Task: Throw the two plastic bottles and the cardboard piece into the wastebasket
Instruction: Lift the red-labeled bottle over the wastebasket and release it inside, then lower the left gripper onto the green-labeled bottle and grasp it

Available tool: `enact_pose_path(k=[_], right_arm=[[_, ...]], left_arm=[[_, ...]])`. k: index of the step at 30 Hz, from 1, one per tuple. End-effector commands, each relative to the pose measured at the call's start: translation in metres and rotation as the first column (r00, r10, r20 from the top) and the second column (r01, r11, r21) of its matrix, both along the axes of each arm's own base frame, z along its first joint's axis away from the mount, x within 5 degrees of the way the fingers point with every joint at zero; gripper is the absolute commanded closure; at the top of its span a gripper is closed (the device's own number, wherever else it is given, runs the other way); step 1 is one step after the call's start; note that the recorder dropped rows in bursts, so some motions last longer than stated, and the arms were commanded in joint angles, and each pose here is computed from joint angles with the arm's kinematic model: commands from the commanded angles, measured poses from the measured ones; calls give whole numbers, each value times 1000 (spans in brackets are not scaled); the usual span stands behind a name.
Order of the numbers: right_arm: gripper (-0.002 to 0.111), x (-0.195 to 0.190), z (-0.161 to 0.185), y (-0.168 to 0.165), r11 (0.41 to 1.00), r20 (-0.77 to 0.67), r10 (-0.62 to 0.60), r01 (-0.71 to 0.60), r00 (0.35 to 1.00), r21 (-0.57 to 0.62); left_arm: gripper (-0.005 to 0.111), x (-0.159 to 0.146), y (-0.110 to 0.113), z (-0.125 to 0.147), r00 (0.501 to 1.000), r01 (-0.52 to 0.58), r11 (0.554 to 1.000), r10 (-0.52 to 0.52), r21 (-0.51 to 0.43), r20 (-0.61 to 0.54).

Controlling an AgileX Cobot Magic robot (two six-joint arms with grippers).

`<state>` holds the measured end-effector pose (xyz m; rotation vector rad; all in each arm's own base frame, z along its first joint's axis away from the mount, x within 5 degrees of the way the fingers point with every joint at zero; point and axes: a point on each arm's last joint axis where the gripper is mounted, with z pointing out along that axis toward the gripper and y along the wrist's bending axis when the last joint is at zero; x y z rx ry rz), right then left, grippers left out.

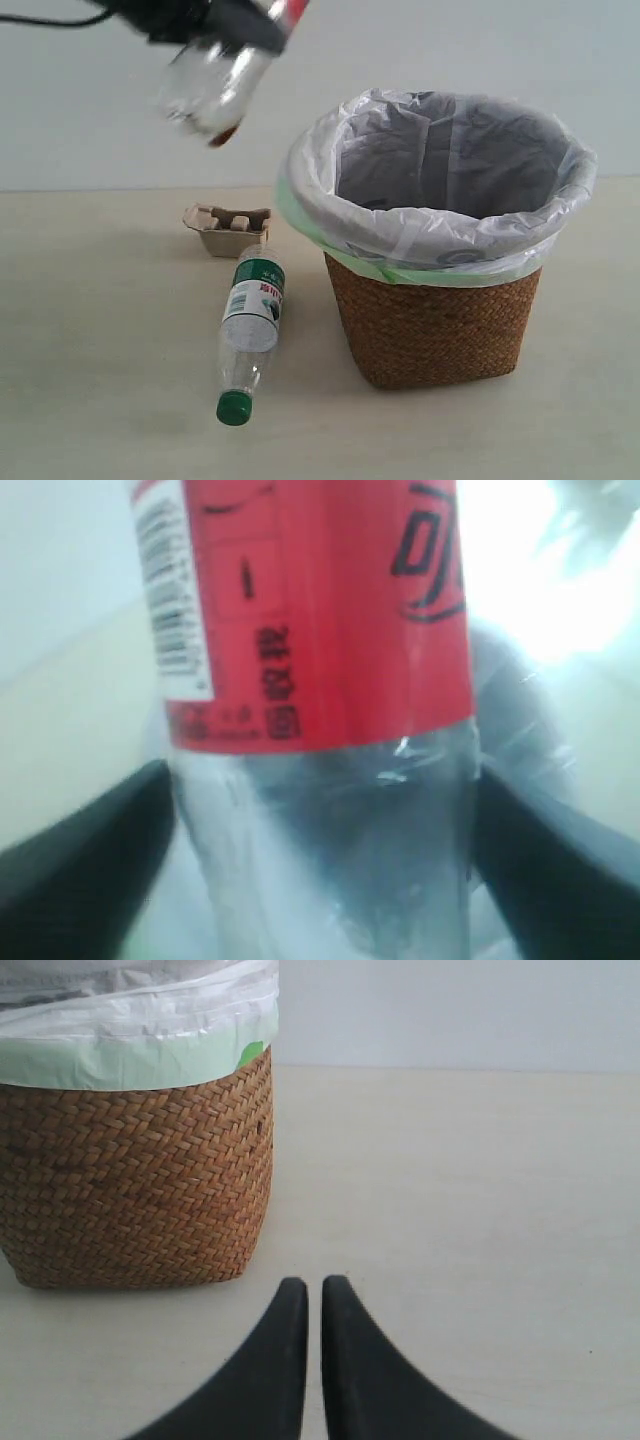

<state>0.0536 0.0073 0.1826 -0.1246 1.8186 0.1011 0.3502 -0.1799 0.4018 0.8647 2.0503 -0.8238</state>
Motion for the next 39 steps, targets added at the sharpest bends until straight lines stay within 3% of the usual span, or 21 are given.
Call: enact_pose_path(k=[1, 4, 7, 14, 18, 21, 22, 24, 26, 30, 39], right_arm=[[106, 0, 2, 0, 1000, 18, 2, -2, 1000, -10], [106, 0, 2, 0, 1000, 18, 2, -2, 1000, -10], [106, 0, 2, 0, 1000, 18, 2, -2, 1000, -10], [106, 0, 2, 0, 1000, 18, 2, -2, 1000, -10], [106, 0, 2, 0, 1000, 18, 2, -2, 1000, -10], [106, 0, 2, 0, 1000, 18, 2, -2, 1000, -10], [106, 0, 2, 0, 1000, 18, 2, -2, 1000, -10], [106, 0, 2, 0, 1000, 18, 2, -2, 1000, -10], [106, 0, 2, 0, 1000, 18, 2, -2, 1000, -10], [106, 0, 2, 0, 1000, 18, 2, -2, 1000, -10], [106, 0, 2, 0, 1000, 18, 2, -2, 1000, -10]], left_arm=[[0, -18, -37, 30, 980, 37, 999, -36, -2, 198], [1, -13, -41, 14, 982, -32, 990, 6, 136, 190], [1, -7, -41, 5, 987, -80, 985, 57, 152, 151], [2, -7, -40, 3, 988, -76, 981, 50, 179, 144], [7, -11, -37, -9, 999, -40, 964, 32, 261, 36], [9, -15, -25, -20, 997, -44, 910, 68, 412, -46], [9, -16, -19, -24, 993, -57, 873, 98, 484, -61], [9, -11, -6, -27, 982, -147, 797, 188, 585, -10], [9, -5, 6, -29, 956, -246, 740, 293, 626, 28], [9, -5, 10, -49, 901, -292, 743, 425, 602, -89], [9, -2, 5, -133, 812, -183, 680, 512, 710, -281]])
